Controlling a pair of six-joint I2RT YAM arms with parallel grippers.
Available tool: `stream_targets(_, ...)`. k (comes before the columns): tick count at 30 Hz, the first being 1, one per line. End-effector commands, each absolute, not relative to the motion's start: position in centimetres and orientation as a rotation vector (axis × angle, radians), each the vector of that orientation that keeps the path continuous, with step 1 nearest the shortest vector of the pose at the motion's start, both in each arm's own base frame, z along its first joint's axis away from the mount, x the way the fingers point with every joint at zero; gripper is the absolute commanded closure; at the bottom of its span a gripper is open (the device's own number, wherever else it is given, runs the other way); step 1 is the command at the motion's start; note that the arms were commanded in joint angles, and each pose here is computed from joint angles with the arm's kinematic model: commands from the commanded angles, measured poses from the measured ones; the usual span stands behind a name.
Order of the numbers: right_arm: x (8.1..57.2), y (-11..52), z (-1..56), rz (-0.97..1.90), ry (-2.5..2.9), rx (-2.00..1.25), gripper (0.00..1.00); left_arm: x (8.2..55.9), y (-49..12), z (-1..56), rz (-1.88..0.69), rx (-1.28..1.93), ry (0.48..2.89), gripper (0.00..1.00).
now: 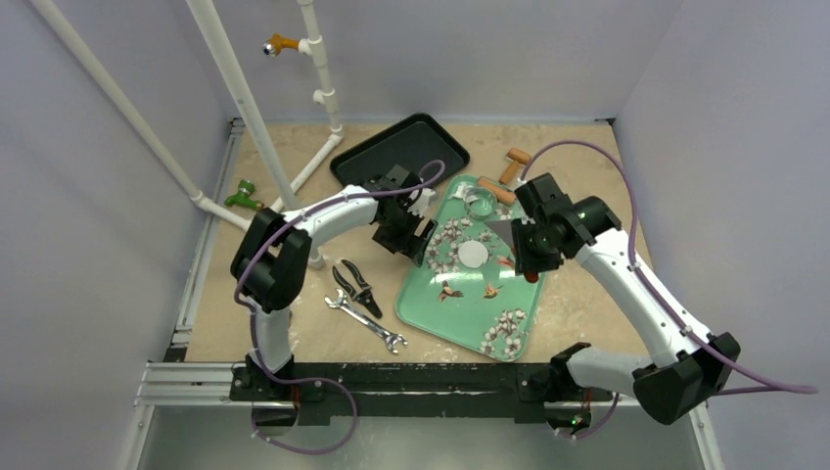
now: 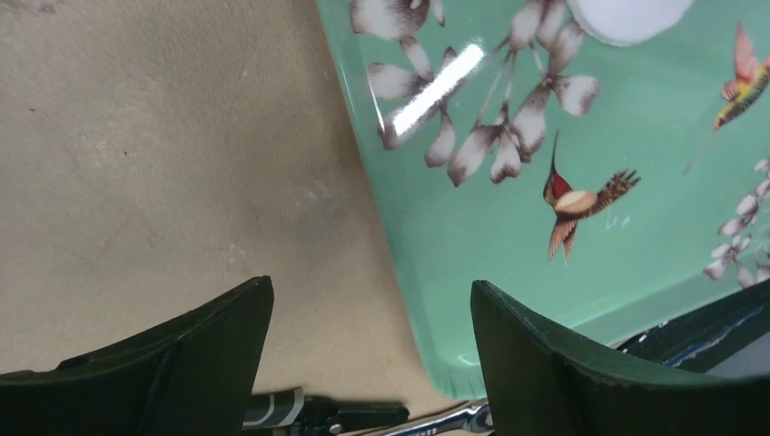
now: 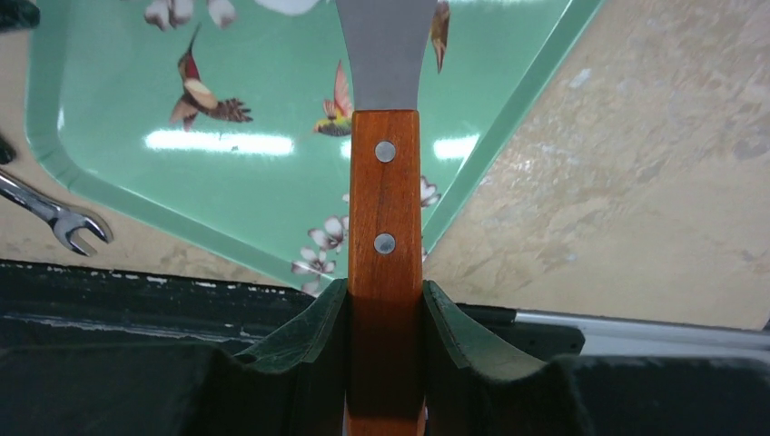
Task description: Roll out the dumpling wrappers from the dough
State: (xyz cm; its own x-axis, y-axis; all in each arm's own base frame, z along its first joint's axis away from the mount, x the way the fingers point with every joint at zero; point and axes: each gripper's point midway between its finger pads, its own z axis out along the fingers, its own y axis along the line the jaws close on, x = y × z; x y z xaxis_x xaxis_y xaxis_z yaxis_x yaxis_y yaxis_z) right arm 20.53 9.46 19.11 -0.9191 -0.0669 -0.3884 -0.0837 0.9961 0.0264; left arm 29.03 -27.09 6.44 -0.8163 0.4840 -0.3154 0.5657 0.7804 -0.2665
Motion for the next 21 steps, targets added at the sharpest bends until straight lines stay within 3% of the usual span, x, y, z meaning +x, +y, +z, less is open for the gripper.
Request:
stream_targets(1,17.8,10.0,17.4,0.066,2.791,-0.027,1.0,29.7,-28.8,4.5,-0.511,0.699,2.791,0.22)
stream_targets(5,16.2,10.7,15.4,0.012,2.845,-0.066,1.0,28.4,-29.2,2.7,-0.494,0.75,2.791,0.28)
stream_targets(7,15.7,11.0,14.5,-0.007,2.857,-0.075,1.0,28.3,-29.1,2.2,-0.492,0.747,2.799,0.36)
stream_targets(13,15.4,11.0,12.7,0.0,2.85,-0.037,1.0,27.9,-29.0,1.0,-0.507,0.738,2.817,0.68)
stream_targets(16,15.0,10.8,12.3,-0.026,2.861,-0.04,1.0,28.4,-28.3,1.3,-0.521,0.704,2.832,0.98)
stream_targets(21,16.3,11.5,15.0,0.02,2.796,-0.039,1.0,29.4,-25.4,2.1,-0.407,0.727,2.85,1.0)
